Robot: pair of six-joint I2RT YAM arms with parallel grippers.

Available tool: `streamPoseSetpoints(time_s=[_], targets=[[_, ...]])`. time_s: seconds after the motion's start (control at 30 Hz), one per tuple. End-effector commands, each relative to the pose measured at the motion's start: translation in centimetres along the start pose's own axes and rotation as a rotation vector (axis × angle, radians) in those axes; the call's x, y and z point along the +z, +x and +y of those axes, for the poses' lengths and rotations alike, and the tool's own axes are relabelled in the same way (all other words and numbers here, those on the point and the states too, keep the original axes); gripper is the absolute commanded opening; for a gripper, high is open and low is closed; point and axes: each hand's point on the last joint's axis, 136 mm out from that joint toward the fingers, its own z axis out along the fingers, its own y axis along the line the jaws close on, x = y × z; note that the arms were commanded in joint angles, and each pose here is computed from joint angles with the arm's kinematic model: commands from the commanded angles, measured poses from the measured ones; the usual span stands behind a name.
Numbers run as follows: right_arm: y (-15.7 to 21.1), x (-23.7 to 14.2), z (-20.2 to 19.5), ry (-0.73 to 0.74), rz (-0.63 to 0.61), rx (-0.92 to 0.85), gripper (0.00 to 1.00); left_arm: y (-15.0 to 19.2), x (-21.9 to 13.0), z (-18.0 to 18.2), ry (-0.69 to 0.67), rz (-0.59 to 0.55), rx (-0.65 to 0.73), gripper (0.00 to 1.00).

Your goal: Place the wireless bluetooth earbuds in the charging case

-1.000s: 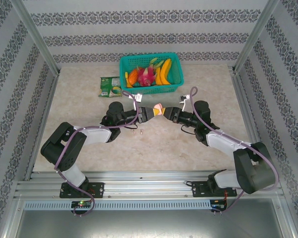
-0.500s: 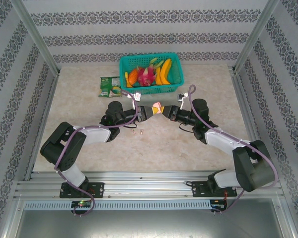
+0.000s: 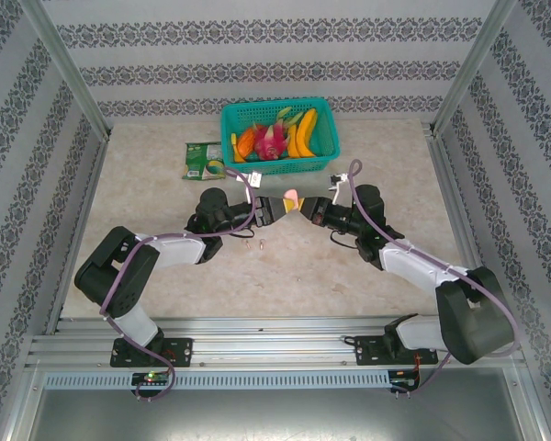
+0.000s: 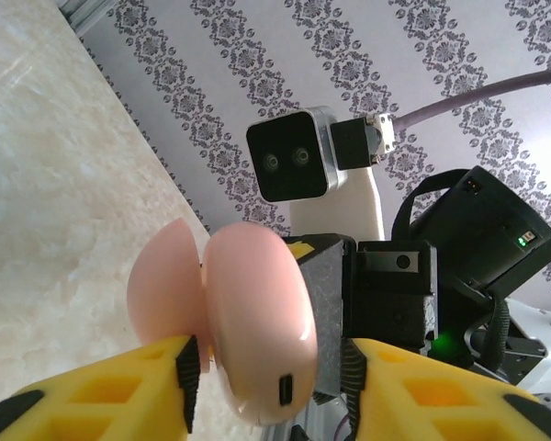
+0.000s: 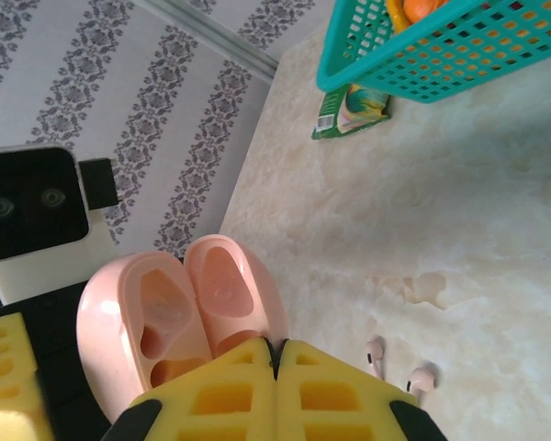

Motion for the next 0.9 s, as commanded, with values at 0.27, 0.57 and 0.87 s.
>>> streamPoseSetpoints(time_s=[0.27,0.57,0.87], targets=[[-0.8,-1.0,0.3,0.103,-0.026,-0.064,0.00,-1.2,-1.1,-2.0,-0.026,-0.057,0.094,0.67],[-1.4,-0.9,-0.3,0.201,0.034,-0.184,0.00,-1.5,-4.2,-2.7,-0.275,0.043,0.275,1.00],[-3.2,0.2,1.1,0.209,0.064,-0.298,0.00,-5.7,-11.2,-2.3,-0.726,0.022,0.534,1.00]])
